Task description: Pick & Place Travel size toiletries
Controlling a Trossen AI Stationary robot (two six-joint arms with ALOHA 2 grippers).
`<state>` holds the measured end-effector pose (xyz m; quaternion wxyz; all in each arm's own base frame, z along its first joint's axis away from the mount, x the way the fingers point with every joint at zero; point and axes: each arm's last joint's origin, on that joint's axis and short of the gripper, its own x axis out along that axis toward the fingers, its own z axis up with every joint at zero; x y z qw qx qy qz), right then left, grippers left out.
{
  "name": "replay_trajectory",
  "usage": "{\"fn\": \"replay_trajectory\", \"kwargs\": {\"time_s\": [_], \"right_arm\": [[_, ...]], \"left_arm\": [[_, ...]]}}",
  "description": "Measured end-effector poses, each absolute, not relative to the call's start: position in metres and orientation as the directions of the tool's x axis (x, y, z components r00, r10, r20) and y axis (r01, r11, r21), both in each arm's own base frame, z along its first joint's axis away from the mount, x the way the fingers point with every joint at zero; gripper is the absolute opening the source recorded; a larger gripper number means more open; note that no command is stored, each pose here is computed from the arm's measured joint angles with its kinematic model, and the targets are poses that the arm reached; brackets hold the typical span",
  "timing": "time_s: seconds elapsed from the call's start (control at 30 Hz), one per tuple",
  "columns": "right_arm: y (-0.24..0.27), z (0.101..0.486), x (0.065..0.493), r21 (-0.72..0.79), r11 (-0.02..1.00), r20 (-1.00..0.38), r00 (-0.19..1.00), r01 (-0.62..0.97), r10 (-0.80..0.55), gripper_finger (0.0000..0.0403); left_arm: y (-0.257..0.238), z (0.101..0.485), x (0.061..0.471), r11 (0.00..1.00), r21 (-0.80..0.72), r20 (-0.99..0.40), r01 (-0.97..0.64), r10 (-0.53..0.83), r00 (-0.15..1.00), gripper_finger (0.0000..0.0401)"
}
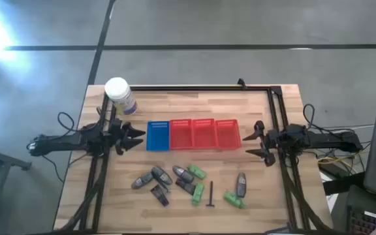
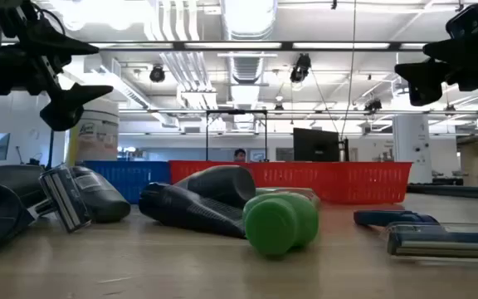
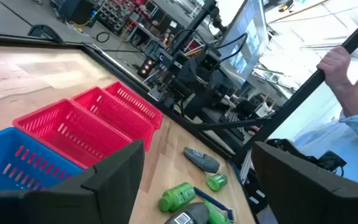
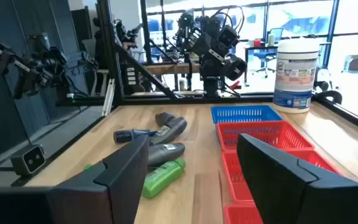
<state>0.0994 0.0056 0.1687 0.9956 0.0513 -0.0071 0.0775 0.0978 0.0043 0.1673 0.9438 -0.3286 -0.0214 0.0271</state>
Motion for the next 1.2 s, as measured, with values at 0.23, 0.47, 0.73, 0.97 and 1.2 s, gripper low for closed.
{"fn": "replay_trajectory", "kwargs": {"time_s": [0.23, 0.47, 0.73, 0.97, 1.2], "right_arm": [[0.0056, 0.1687, 0.0994, 0.101, 0.983, 0.022, 0.988, -0.155, 0.154, 0.0226], [0.0057, 0.1687, 0.0994, 0.101, 0.983, 0.022, 0.988, -0.155, 0.154, 0.0229], [0.0057, 0.1687, 0.0994, 0.101, 0.983, 0.022, 0.988, -0.155, 0.154, 0.0254], [0.0056, 0.1687, 0.0994, 0.101, 0.983, 0.022, 0.988, -0.155, 0.154, 0.0276], [0.0057, 0.1687, 0.0994, 0.101, 0.983, 0.022, 0.988, -0.155, 0.154, 0.0296]], "left_arm": [[0.0043, 0.1673, 0.0978, 0.783, -0.621, 0.022, -0.037, 0.065, 0.998, 0.0300], [0.0043, 0.1673, 0.0978, 0.783, -0.621, 0.023, -0.037, 0.065, 0.998, 0.0300], [0.0043, 0.1673, 0.0978, 0.783, -0.621, 0.023, -0.037, 0.066, 0.998, 0.0300], [0.0043, 0.1673, 0.0978, 0.783, -0.621, 0.023, -0.037, 0.065, 0.998, 0.0300], [0.0043, 0.1673, 0.0978, 0.783, -0.621, 0.022, -0.037, 0.065, 0.998, 0.0300]]}}
